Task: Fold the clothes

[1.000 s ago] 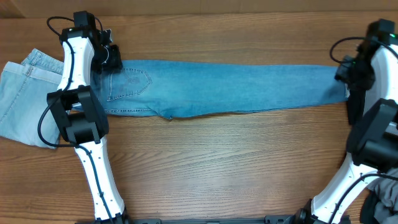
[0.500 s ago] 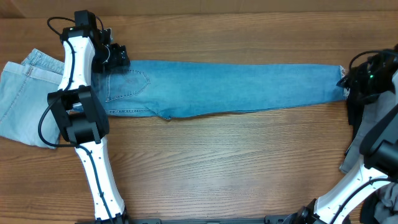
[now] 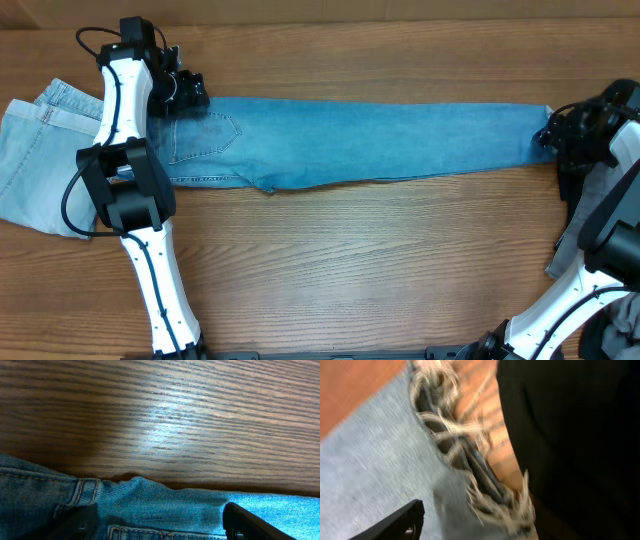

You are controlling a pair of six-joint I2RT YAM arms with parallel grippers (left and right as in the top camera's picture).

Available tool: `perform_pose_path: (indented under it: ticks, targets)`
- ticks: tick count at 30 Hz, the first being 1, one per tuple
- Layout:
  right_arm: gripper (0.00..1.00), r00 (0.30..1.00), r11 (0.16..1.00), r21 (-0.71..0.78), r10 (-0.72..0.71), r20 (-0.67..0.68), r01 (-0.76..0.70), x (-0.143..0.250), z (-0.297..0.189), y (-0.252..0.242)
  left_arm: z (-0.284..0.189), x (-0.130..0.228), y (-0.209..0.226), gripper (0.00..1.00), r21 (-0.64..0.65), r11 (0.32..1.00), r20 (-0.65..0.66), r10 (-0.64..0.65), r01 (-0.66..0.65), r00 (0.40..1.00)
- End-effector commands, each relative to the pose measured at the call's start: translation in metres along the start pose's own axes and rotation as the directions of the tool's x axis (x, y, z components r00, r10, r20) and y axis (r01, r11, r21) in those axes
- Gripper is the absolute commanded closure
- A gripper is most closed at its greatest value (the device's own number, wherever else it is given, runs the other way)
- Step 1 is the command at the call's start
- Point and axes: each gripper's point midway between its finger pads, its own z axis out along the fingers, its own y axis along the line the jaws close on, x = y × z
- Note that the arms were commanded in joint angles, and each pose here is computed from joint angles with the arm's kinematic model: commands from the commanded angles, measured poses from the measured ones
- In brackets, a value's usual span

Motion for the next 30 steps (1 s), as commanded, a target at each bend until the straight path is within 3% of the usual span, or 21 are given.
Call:
perform_pose_path:
  ticks: [1,5,7,12,15,18,21,24,27,30]
  targets:
    - [0.26,1.000,0.996,-0.091,-0.008,-0.013,0.007,0.006,0.005,0.024,0.027,0.025,0.037,0.16,-0.099,0.994,-0.091,-0.062,0.053,0.994]
    - [0.28,0.996,0.986,-0.144,-0.085,-0.036,0.079,0.018,0.014,0.064,0.027,0.027,0.037,0.16,-0.099,0.994,-0.100,-0.064,0.054,0.993]
    - [0.38,0.994,0.983,-0.151,-0.109,-0.029,0.103,0.018,0.016,0.073,0.027,0.029,0.037,0.16,-0.099,0.994,-0.106,-0.065,0.054,0.992]
    - [0.96,0.994,0.983,-0.150,-0.105,-0.013,0.102,0.013,0.014,0.071,0.027,0.029,0.036,0.17,-0.099,0.994,-0.107,-0.064,0.053,0.992]
    - [0.96,0.994,0.984,-0.146,-0.105,0.004,0.105,0.006,0.011,0.070,0.017,0.015,0.033,0.28,-0.095,0.994,-0.062,-0.064,0.058,0.996]
    - [0.96,0.993,0.992,-0.045,-0.115,0.017,0.116,0.000,0.009,0.049,-0.046,-0.023,0.006,0.27,-0.054,0.997,0.049,-0.058,0.060,0.997]
    - [0.96,0.998,0.999,0.019,-0.046,0.046,0.045,-0.012,-0.013,0.011,-0.095,-0.037,-0.015,0.26,-0.044,0.998,0.123,-0.034,0.039,0.992]
    - [0.96,0.992,0.999,0.040,0.004,0.124,-0.009,-0.040,-0.051,-0.020,-0.117,-0.041,-0.030,0.25,0.013,0.999,0.156,-0.034,0.032,0.987]
    - [0.96,0.980,0.991,0.095,-0.109,0.166,0.094,-0.063,-0.079,-0.031,-0.139,-0.041,-0.040,0.26,0.046,0.998,0.182,-0.057,0.050,0.982]
    - [0.96,0.967,0.990,0.085,-0.131,0.219,0.115,-0.088,-0.110,-0.015,-0.150,-0.038,-0.042,0.26,0.047,0.997,0.186,-0.064,0.056,0.980]
